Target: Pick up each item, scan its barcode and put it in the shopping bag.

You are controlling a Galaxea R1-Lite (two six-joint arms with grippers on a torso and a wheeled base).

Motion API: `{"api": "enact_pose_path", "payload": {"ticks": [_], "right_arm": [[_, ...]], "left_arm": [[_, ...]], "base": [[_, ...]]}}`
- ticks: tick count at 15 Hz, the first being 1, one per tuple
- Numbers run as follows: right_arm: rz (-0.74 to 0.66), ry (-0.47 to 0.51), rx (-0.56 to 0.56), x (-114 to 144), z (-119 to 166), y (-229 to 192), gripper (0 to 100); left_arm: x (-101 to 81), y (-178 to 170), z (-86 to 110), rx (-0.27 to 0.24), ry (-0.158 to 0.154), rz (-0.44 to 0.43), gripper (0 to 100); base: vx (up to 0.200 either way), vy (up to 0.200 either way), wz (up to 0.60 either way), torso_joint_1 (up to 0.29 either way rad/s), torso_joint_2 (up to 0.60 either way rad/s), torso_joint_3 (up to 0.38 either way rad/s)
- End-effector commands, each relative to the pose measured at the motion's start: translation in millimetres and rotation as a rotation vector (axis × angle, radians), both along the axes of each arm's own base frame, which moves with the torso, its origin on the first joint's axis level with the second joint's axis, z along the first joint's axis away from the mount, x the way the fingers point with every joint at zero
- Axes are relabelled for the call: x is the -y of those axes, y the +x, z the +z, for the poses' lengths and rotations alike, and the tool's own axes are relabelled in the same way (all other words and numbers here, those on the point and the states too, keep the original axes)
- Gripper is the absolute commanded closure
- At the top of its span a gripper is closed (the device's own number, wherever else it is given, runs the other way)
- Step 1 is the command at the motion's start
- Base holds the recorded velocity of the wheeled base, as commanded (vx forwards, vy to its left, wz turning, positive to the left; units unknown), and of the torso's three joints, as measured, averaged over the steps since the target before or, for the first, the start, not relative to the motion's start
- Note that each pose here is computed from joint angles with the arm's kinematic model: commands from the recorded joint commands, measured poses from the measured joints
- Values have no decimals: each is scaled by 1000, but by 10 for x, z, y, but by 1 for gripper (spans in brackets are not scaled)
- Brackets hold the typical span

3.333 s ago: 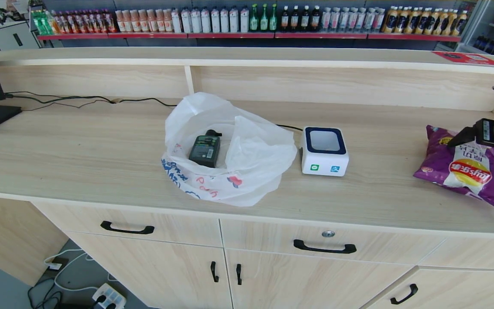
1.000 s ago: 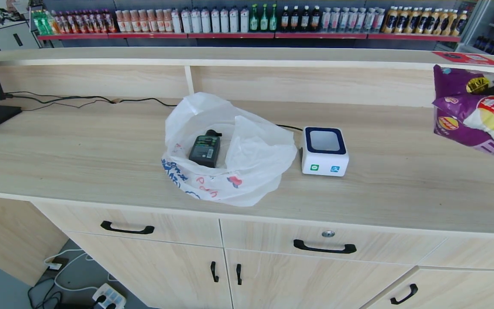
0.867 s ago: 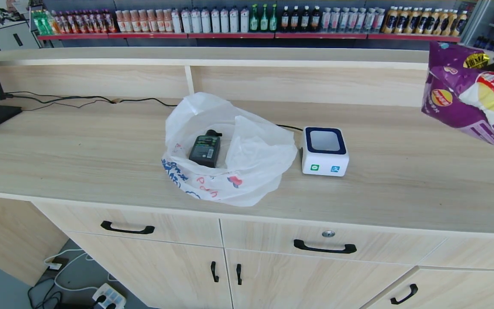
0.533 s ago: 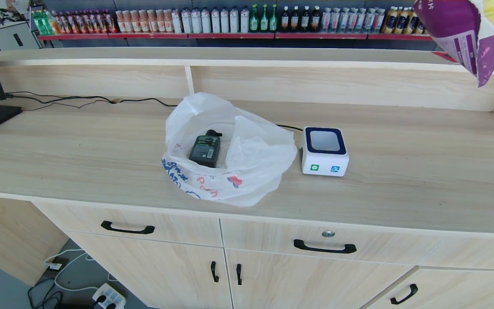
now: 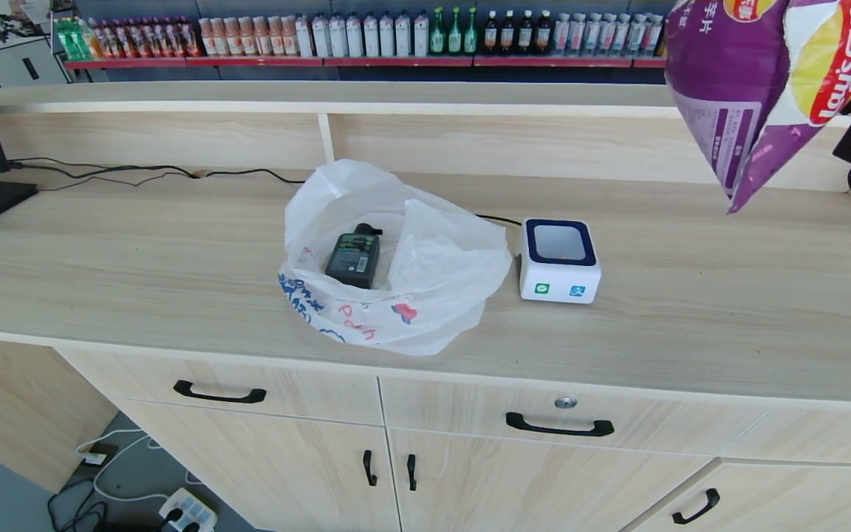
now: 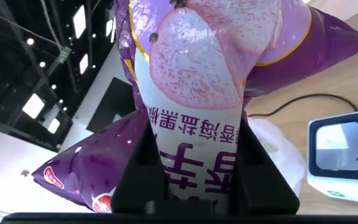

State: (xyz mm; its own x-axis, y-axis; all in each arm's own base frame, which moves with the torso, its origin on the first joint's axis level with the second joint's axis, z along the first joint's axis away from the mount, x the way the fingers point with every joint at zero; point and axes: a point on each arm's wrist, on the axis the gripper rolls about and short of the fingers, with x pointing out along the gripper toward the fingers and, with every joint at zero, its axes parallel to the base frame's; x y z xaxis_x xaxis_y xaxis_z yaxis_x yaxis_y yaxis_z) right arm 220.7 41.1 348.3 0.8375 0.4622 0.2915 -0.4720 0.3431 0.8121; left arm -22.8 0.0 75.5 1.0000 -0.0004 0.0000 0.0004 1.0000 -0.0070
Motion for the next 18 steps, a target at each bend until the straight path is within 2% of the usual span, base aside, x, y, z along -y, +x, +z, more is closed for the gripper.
{"api": "enact_pose_path", "payload": {"ticks": [1, 3, 6, 7, 8, 9, 11, 14, 18], "right_arm": [[94, 47, 6, -108, -195, -227, 100], [202, 57, 20, -182, -509, -286, 100], [401, 154, -58, -214, -906, -290, 100], [435, 183, -70, -223, -943, -280, 100], [478, 270, -106, -227, -1017, -266, 100], [500, 317, -132, -223, -1102, -269, 100], [509, 349, -200, -243, -1330, -230, 100], [557, 426, -308, -287, -1411, -264, 100], [643, 617, -430, -247, -1327, -398, 100]], "left_arm": [[0, 0, 0, 0, -1, 0, 0], [0, 0, 0, 0, -1, 0, 0], [-1, 0, 0, 0, -1, 0, 0], [0, 0, 0, 0, -1, -1, 0], [0, 0, 0, 0, -1, 0, 0], [0, 0, 0, 0, -1, 2, 0], [0, 0, 0, 0, -1, -1, 0], [0, 0, 0, 0, -1, 0, 0], [0, 0, 0, 0, -1, 0, 0]], "base": [[0, 0, 0, 0, 0, 0], [0, 0, 0, 0, 0, 0], [0, 0, 0, 0, 0, 0], [0, 0, 0, 0, 0, 0], [0, 0, 0, 0, 0, 0], [0, 0, 0, 0, 0, 0], [0, 0, 0, 0, 0, 0], [0, 0, 0, 0, 0, 0], [0, 0, 0, 0, 0, 0]]}}
